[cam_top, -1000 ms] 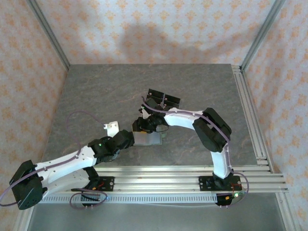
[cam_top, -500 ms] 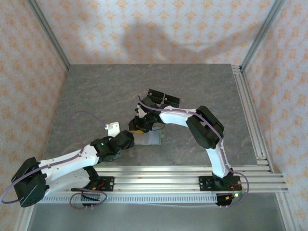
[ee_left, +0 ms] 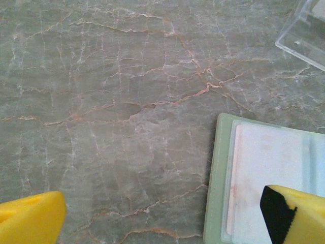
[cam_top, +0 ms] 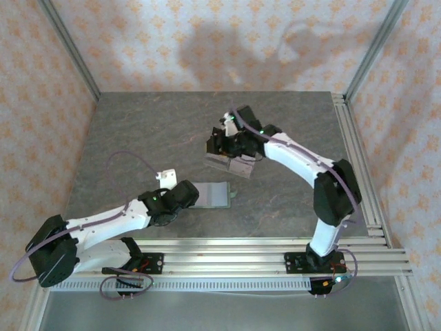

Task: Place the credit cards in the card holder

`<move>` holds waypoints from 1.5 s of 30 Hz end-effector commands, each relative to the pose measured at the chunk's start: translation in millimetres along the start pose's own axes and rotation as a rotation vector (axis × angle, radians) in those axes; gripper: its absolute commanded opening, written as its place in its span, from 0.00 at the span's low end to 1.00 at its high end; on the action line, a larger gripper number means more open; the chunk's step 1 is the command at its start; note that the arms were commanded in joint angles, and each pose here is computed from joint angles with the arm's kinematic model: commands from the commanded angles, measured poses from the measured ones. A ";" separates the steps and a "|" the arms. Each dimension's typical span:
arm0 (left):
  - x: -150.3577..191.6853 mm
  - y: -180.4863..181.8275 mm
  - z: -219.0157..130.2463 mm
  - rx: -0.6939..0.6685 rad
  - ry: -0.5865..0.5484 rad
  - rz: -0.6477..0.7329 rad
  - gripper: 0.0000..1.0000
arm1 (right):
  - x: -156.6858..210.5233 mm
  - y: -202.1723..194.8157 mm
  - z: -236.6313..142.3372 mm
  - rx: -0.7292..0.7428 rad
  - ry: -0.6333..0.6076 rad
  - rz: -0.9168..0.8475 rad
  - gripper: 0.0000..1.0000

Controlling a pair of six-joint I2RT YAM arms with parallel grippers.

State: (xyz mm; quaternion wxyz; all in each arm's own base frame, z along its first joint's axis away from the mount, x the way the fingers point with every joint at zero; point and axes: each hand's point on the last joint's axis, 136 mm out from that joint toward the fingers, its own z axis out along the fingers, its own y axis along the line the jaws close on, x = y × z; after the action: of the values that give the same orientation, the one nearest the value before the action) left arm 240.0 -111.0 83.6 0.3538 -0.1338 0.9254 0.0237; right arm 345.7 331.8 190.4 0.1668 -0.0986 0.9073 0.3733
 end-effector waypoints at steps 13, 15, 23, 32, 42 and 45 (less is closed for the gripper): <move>-43.0 7.9 24.0 -0.066 -0.014 -0.059 1.00 | 33.9 -133.4 -18.6 0.673 0.274 -0.485 0.41; -45.6 8.4 24.5 -0.078 -0.016 -0.052 1.00 | 35.2 -137.1 -13.0 0.678 0.281 -0.516 0.41; -44.1 4.7 28.0 -0.093 0.018 -0.011 1.00 | 32.6 -144.3 -1.0 0.703 0.300 -0.541 0.40; -42.1 4.5 30.3 -0.092 0.022 -0.016 1.00 | 36.8 -150.0 12.8 0.731 0.329 -0.560 0.38; -35.9 1.8 34.9 -0.086 0.046 -0.012 1.00 | 30.6 -151.1 16.3 0.751 0.311 -0.579 0.37; -35.1 2.0 35.8 -0.088 0.050 -0.011 1.00 | 33.3 -150.3 19.0 0.738 0.324 -0.584 0.34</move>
State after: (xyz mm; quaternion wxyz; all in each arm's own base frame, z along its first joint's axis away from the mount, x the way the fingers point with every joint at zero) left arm 284.6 -96.9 78.0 0.3229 -0.1534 0.9322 0.0558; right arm 358.1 233.9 65.7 0.1365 -0.3316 0.9323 -0.0477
